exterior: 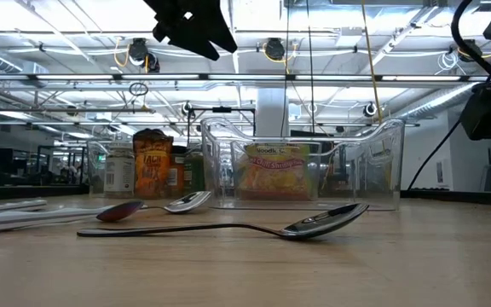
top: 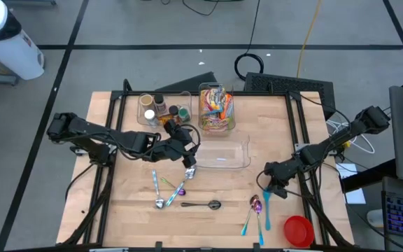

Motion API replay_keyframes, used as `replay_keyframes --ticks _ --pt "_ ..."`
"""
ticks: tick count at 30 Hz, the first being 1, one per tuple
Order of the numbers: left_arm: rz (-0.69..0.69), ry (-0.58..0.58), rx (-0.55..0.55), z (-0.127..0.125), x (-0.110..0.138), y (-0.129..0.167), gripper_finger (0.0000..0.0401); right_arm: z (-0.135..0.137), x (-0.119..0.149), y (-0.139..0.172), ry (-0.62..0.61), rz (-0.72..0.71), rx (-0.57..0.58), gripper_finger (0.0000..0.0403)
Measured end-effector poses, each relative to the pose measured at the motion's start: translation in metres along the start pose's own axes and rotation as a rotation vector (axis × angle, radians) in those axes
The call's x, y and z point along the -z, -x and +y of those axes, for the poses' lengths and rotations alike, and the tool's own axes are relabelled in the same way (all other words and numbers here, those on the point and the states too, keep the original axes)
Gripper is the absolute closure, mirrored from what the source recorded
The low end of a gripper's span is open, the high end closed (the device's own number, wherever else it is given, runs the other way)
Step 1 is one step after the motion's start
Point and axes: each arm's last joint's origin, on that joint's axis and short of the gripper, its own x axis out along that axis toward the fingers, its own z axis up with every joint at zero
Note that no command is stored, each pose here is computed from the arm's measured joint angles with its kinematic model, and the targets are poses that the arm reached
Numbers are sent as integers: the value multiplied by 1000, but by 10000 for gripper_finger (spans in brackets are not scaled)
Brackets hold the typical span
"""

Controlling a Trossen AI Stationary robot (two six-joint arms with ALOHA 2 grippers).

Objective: Pick & Place Food Item
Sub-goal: Put the blue spoon into the bottom transparent container

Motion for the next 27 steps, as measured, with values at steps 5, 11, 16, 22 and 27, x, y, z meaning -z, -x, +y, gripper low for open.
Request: replay_keyframes --ticks 5,11,16,22,27 --pt "0 -11 0 0 0 0 103 2 -1 5 10 -23 -29 397" --pt "-2 -11 1 0 0 0 103 10 -4 21 66 -128 -132 401" --pt "-2 -15 1 0 0 0 103 17 -7 38 146 -264 -204 401" --pt "-3 -29 1 0 0 0 103 36 -20 68 337 -537 -262 402" --pt "-7 -38 2 0 -1 0 103 51 -40 93 468 -967 -209 402"
